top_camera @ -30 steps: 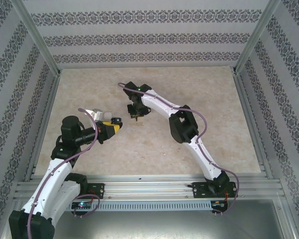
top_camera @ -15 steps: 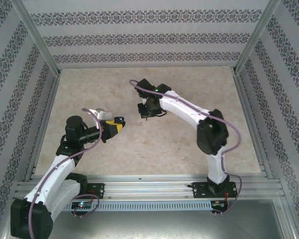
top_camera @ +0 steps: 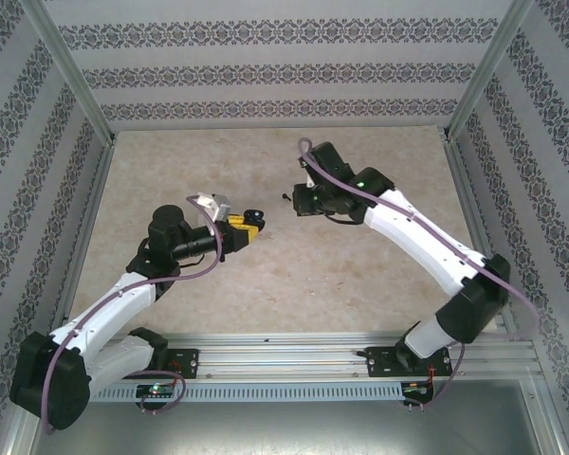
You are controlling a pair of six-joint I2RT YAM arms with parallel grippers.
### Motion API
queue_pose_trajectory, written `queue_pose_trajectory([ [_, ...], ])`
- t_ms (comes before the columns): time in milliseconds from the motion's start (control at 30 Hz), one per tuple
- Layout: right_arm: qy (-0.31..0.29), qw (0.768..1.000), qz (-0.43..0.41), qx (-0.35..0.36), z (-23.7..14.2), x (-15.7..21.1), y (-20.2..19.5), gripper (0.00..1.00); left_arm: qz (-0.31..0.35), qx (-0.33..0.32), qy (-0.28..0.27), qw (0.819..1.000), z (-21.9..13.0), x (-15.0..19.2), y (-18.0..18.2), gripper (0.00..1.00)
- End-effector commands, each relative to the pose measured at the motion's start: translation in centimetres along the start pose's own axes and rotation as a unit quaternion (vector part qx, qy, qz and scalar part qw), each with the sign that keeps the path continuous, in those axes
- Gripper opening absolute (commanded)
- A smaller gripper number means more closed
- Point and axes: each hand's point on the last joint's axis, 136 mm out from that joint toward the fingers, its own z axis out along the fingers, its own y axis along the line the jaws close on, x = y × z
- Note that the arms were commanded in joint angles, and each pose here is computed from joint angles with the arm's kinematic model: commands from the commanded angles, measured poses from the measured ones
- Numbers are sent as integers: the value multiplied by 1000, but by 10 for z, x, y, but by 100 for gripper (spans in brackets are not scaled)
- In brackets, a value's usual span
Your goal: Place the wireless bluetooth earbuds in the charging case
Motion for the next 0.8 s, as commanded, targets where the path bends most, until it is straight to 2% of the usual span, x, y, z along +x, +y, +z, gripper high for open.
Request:
queue_pose_trajectory([
  [0, -67, 997, 12, -28, -33, -22, 9, 14, 73, 17, -40, 996, 2, -31, -17, 0],
  [233, -151, 981, -34, -118, -86, -40, 56, 14, 74, 38, -63, 995, 1, -49, -36, 0],
  [400, -188, 965, -71, -166, -116, -43, 85, 14, 68, 50, -67, 994, 1, -53, -48, 0],
  [567, -193, 955, -99, -203, -123, -30, 106, 14, 60, 55, -79, 994, 4, -60, -50, 0],
  [767, -169, 954, -115, -217, -111, -13, 114, 15, 51, 65, -89, 993, 10, -66, -49, 0],
])
